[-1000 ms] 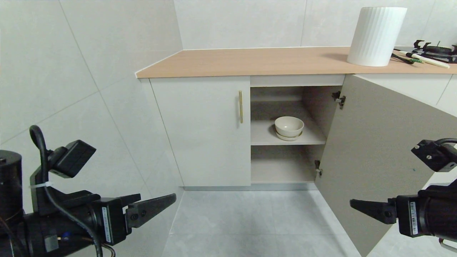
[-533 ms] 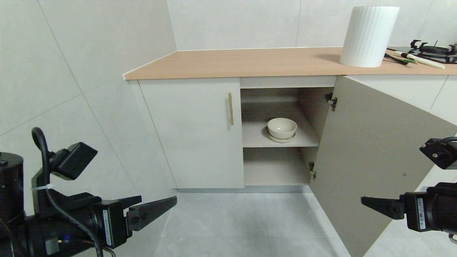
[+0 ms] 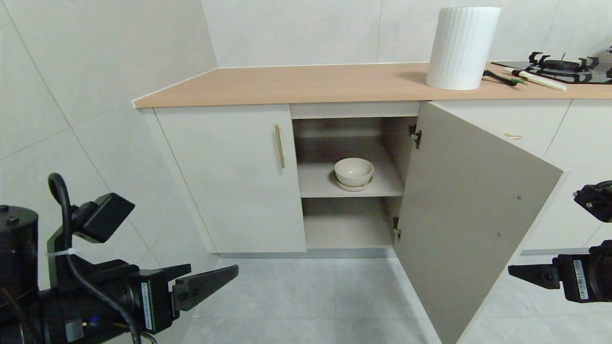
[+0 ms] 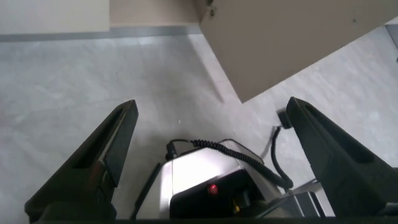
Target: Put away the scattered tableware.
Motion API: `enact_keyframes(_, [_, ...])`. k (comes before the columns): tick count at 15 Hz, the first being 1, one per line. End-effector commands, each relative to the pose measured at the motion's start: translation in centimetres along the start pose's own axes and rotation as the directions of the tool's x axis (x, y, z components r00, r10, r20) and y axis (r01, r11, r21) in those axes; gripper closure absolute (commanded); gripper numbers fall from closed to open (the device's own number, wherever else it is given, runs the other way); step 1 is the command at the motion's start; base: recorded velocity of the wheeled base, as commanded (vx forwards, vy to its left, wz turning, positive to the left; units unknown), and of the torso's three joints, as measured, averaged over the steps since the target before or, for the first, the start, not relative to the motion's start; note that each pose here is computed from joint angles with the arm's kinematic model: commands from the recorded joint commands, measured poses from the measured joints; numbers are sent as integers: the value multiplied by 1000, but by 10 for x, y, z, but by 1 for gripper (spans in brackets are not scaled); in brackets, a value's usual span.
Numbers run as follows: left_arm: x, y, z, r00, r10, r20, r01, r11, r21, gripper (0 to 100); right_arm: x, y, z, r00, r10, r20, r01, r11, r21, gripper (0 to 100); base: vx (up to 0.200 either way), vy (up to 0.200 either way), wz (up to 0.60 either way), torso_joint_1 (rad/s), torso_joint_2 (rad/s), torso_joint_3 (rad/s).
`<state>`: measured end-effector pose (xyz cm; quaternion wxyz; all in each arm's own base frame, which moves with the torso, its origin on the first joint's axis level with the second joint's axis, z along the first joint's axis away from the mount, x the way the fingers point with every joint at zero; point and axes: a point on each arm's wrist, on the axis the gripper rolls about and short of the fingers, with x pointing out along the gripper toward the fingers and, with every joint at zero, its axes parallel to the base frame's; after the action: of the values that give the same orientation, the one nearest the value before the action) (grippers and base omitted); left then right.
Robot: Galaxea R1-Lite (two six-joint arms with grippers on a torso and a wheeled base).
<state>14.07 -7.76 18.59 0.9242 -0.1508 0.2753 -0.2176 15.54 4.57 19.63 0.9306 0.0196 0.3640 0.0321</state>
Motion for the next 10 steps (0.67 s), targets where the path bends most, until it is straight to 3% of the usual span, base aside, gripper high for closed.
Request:
enact_keyframes(1, [0, 0, 0, 1000, 2, -2, -2, 1000, 0, 0, 5, -18, 6, 996, -91, -8, 91, 996, 23, 0, 0, 0, 0, 0, 0, 0])
enact_keyframes(6, [1, 0, -1, 1000, 3, -4, -3, 1000, -1, 0, 16, -60, 18, 962, -274, -18, 274, 959, 73, 0, 0, 0, 0, 0, 0, 0])
enact_keyframes(10, [0, 1, -1, 1000, 3, -4, -3, 1000, -1, 0, 43, -87, 33, 933, -358, 37, 348, 923, 163, 0, 0, 0, 0, 0, 0, 0])
